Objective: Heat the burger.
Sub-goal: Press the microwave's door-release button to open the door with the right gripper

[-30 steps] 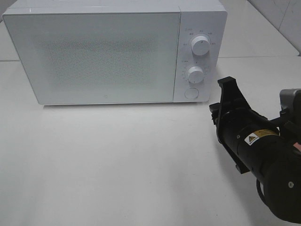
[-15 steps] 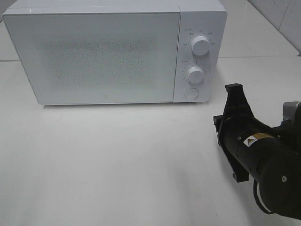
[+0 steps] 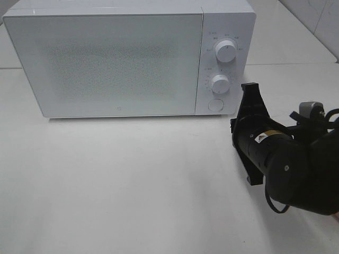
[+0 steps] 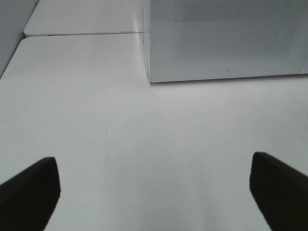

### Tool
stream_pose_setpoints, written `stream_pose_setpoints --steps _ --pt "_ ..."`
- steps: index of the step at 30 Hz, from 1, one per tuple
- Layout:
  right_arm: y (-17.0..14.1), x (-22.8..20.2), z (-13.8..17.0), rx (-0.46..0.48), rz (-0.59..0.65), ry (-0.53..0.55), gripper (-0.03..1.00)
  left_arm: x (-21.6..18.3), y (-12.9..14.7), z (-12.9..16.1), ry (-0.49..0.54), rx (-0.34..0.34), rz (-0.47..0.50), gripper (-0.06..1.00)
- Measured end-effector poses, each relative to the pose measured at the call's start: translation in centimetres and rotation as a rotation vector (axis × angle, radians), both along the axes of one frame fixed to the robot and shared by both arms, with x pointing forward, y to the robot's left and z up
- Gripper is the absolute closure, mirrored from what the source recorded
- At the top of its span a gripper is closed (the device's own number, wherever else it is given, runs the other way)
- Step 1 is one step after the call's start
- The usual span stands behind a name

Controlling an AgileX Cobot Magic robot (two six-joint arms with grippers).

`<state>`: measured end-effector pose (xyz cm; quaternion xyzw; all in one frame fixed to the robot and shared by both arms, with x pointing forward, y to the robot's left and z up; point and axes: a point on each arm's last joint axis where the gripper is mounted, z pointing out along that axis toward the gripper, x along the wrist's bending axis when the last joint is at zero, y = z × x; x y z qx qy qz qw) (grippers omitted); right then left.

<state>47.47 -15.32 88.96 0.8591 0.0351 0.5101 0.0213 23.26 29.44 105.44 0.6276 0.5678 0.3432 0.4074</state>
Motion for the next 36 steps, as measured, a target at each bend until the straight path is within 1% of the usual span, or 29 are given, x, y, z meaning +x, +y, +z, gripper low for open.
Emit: stream_pose_setpoints --steps 3,8,18,19,29,36 --pt "0.9 0.9 -0.4 0.002 0.012 -0.006 0.97 0.0 0.0 0.0 -0.001 0.0 0.0 -0.05" --pt "1.5 2.0 -1.1 0.004 0.005 0.008 0.97 0.0 0.0 0.0 -0.001 0.0 0.0 -0.05" --pt "1.2 4.7 -1.5 0.03 -0.038 0.015 0.97 0.0 0.0 0.0 -0.001 0.0 0.0 -0.05" --pt "1.2 5.2 -1.7 0.046 -0.047 0.017 0.97 0.0 0.0 0.0 -0.001 0.0 0.0 -0.05" --pt "1.6 6.6 -2.0 0.08 -0.068 0.005 0.97 0.0 0.0 0.0 -0.001 0.0 0.0 -0.05" --pt "2.2 7.5 -3.3 0.093 -0.082 0.016 0.97 0.0 0.0 0.0 -0.001 0.0 0.0 -0.05"
